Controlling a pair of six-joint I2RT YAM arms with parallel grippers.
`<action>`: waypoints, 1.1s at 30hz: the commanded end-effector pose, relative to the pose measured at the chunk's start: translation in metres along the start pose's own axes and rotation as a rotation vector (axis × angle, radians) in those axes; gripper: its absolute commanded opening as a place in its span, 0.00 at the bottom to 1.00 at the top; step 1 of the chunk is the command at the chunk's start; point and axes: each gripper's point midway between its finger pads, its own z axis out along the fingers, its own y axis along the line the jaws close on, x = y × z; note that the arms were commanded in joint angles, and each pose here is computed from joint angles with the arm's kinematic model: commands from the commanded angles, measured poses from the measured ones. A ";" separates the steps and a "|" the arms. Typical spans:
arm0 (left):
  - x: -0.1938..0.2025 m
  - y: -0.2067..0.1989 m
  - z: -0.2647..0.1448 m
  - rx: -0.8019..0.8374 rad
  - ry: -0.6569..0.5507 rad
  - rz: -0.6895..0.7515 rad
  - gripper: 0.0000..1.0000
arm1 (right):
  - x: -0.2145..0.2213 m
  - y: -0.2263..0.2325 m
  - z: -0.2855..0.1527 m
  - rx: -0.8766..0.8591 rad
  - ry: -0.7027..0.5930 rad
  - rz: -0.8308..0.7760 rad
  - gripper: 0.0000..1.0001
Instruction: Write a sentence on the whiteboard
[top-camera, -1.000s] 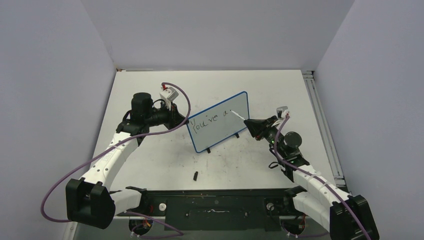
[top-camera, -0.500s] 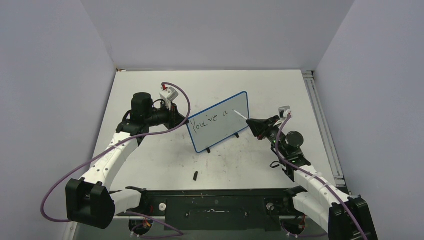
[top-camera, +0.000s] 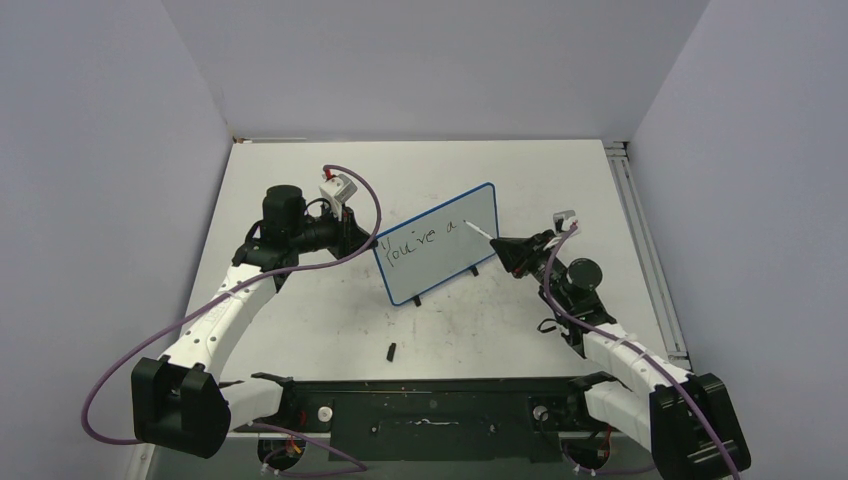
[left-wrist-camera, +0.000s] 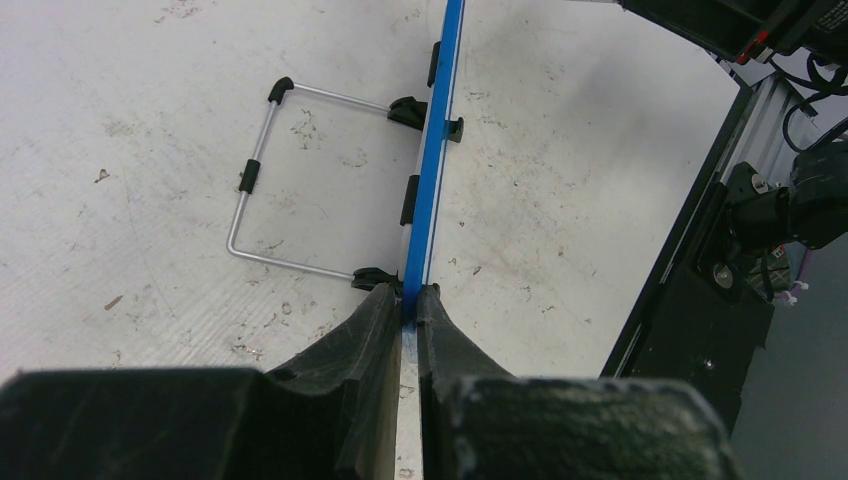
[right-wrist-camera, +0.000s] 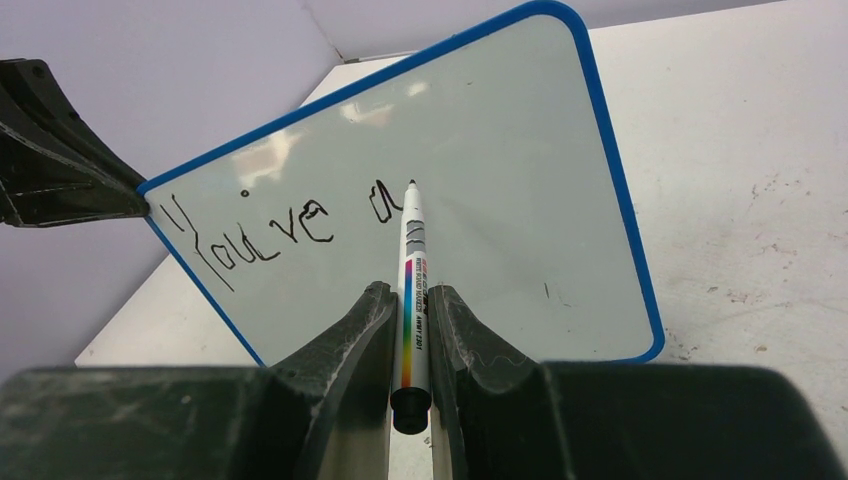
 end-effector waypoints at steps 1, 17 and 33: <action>-0.003 -0.004 -0.004 0.009 -0.005 -0.009 0.00 | -0.031 0.014 0.010 -0.058 -0.091 -0.040 0.05; -0.002 -0.004 -0.002 0.012 0.000 -0.012 0.00 | -0.033 0.010 0.020 -0.060 -0.098 -0.037 0.05; -0.003 -0.004 -0.003 0.013 -0.002 -0.010 0.00 | -0.008 -0.006 0.013 0.001 -0.042 -0.024 0.05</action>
